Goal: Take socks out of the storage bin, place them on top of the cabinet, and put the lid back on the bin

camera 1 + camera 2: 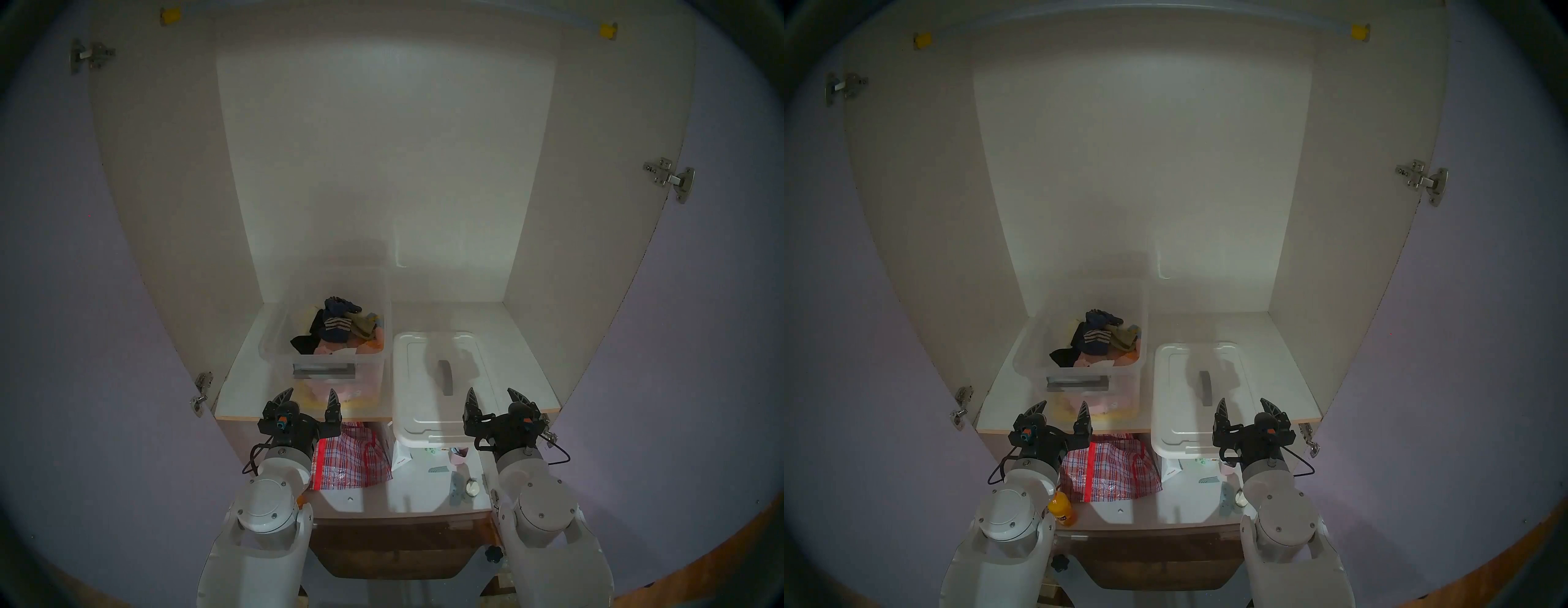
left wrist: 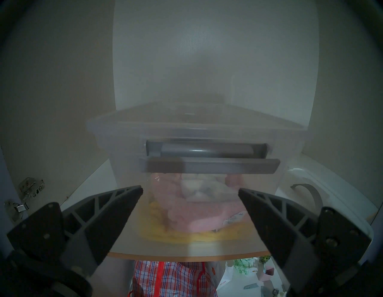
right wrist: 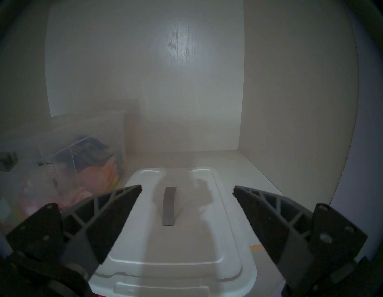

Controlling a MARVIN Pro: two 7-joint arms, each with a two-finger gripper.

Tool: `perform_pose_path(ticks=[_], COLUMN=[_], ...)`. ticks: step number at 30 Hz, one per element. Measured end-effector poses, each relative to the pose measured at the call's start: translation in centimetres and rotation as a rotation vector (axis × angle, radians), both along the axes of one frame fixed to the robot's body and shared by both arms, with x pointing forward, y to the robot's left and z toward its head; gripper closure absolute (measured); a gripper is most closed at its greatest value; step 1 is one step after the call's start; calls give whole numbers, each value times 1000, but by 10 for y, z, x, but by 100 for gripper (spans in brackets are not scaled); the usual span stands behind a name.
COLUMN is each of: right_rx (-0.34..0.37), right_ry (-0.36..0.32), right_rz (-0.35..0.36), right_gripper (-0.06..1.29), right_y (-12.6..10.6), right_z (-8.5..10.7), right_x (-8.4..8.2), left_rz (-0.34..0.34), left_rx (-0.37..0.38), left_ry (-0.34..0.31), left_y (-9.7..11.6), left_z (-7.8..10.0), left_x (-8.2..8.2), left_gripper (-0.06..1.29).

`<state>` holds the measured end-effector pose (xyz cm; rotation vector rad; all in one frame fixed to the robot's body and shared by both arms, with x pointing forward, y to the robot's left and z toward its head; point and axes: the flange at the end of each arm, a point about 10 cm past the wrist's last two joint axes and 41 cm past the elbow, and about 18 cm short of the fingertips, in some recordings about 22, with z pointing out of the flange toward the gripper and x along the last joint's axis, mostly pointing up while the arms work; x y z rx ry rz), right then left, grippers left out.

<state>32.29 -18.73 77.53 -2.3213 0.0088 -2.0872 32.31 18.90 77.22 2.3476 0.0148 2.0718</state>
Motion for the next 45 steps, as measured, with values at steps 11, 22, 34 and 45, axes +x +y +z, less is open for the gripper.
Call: perform_pose_path(ticks=[11, 22, 34, 45], right_rx=[43, 111, 120, 74], right_ry=[-76, 11, -32, 143], right_rz=[143, 299, 460, 541], right_gripper=[2, 2, 2, 2], right_y=[38, 61, 77, 105], right_z=[32, 75, 127, 124], right_x=[25, 63, 96, 144], left_rz=[0, 1, 1, 1], left_rx=[0, 1, 1, 1], left_ry=[2, 3, 3, 3], left_y=[0, 0, 0, 0], left_z=[-1, -1, -1, -1], left_x=[0, 0, 0, 0], left_gripper=[-2, -2, -2, -2])
